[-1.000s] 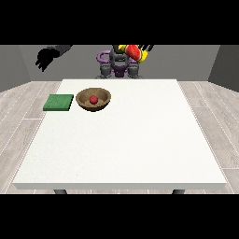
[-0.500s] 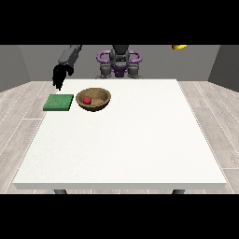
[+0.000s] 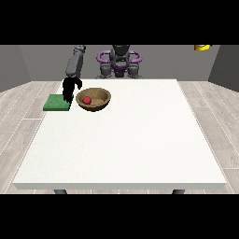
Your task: Pick the cup and pour the ball into the bowl, then pick the bowl and place it on the pad
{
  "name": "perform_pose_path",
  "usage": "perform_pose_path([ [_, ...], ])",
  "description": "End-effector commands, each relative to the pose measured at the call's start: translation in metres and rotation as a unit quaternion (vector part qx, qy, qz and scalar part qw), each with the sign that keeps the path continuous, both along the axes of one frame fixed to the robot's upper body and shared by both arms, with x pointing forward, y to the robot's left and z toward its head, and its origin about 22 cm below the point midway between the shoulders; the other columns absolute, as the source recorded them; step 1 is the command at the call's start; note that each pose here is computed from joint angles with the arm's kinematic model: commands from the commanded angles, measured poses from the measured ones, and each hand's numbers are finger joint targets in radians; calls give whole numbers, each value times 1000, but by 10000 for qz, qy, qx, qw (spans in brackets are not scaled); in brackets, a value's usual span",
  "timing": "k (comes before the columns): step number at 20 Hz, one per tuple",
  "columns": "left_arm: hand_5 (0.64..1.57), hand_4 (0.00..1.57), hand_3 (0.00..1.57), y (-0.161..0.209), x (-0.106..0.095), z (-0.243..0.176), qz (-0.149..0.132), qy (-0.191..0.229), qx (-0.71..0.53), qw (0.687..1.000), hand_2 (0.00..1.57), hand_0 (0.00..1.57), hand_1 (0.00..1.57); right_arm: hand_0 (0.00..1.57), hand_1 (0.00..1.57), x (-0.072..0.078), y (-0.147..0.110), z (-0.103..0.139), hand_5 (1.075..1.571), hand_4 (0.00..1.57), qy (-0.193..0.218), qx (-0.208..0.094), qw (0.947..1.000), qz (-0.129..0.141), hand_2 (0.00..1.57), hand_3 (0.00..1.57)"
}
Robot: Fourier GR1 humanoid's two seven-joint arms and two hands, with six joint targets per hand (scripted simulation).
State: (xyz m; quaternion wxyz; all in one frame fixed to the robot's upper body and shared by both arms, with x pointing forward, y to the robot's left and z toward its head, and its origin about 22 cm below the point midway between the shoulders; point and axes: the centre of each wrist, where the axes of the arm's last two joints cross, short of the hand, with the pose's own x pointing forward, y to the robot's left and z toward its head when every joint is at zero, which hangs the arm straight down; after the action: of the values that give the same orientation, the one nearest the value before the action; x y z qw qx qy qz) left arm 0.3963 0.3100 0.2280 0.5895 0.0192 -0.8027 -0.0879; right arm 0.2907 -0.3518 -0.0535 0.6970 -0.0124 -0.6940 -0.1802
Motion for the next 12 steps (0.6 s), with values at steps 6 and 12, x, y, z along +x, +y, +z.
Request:
perform_pose_path([
  [6, 1535, 1008, 0, 55, -25, 11, 223, -236, -70, 9994, 0, 0, 0, 0, 0, 20, 26, -17, 1558, 553, -15, 18, 9998, 177, 0, 0],
  [12, 1536, 1017, 0, 58, -37, 29, 126, -398, -75, 9991, 0, 0, 0, 0, 0, 23, 27, -26, 1548, 476, -245, -10, 9997, 16, 0, 0],
])
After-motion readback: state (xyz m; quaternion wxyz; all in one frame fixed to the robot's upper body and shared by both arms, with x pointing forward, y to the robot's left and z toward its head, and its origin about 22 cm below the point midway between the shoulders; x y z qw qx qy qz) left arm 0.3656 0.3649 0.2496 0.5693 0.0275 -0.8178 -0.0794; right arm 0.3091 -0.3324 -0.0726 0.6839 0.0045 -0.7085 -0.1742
